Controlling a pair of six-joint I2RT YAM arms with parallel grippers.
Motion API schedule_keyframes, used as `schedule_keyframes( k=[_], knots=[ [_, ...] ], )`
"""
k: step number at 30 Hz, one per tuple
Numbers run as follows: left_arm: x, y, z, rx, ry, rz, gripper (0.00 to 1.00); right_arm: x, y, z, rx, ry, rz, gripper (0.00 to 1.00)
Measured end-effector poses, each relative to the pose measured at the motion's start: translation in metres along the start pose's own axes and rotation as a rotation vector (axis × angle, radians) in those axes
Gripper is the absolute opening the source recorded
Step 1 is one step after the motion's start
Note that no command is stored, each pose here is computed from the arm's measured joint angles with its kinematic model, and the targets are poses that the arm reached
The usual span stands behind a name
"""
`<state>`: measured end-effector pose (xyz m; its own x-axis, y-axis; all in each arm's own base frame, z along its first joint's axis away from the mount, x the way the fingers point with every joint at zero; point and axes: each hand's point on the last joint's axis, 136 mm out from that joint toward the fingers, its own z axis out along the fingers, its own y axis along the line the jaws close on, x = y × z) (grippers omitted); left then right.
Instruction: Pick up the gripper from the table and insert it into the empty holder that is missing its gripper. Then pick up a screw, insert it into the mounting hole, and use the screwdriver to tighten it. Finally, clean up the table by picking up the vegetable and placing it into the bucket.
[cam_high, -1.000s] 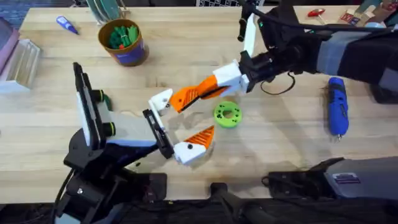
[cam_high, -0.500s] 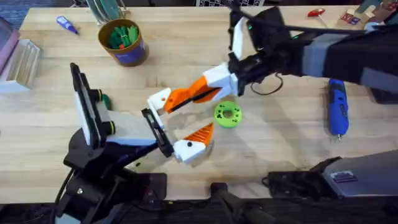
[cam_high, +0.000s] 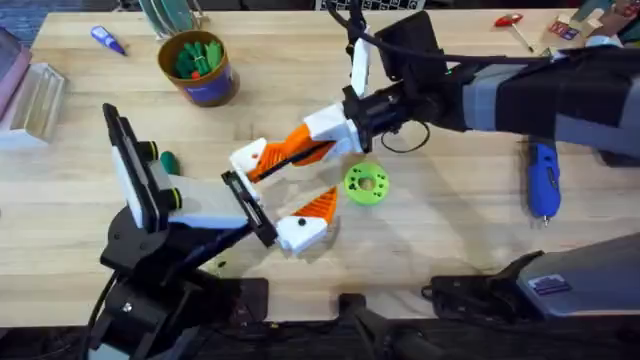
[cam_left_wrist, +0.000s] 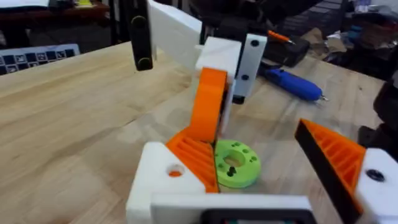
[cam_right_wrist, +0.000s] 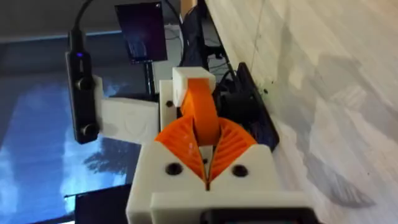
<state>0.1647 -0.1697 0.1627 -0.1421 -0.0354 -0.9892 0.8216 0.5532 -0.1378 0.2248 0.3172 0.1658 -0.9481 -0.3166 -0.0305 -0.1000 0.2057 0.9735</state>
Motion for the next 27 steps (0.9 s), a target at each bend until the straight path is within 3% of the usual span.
schedule_keyframes(
  k=[8,27],
  knots=[
    [-0.001,0.009,0.0,-0.052,-0.007,-0.002,0.91,-0.017,0.003,0.006,0.029,-0.066,-0.018,0.007],
    [-0.001,0.013,-0.001,-0.073,-0.007,-0.015,0.91,-0.019,0.001,0.01,0.049,-0.085,-0.001,0.007]
  ],
)
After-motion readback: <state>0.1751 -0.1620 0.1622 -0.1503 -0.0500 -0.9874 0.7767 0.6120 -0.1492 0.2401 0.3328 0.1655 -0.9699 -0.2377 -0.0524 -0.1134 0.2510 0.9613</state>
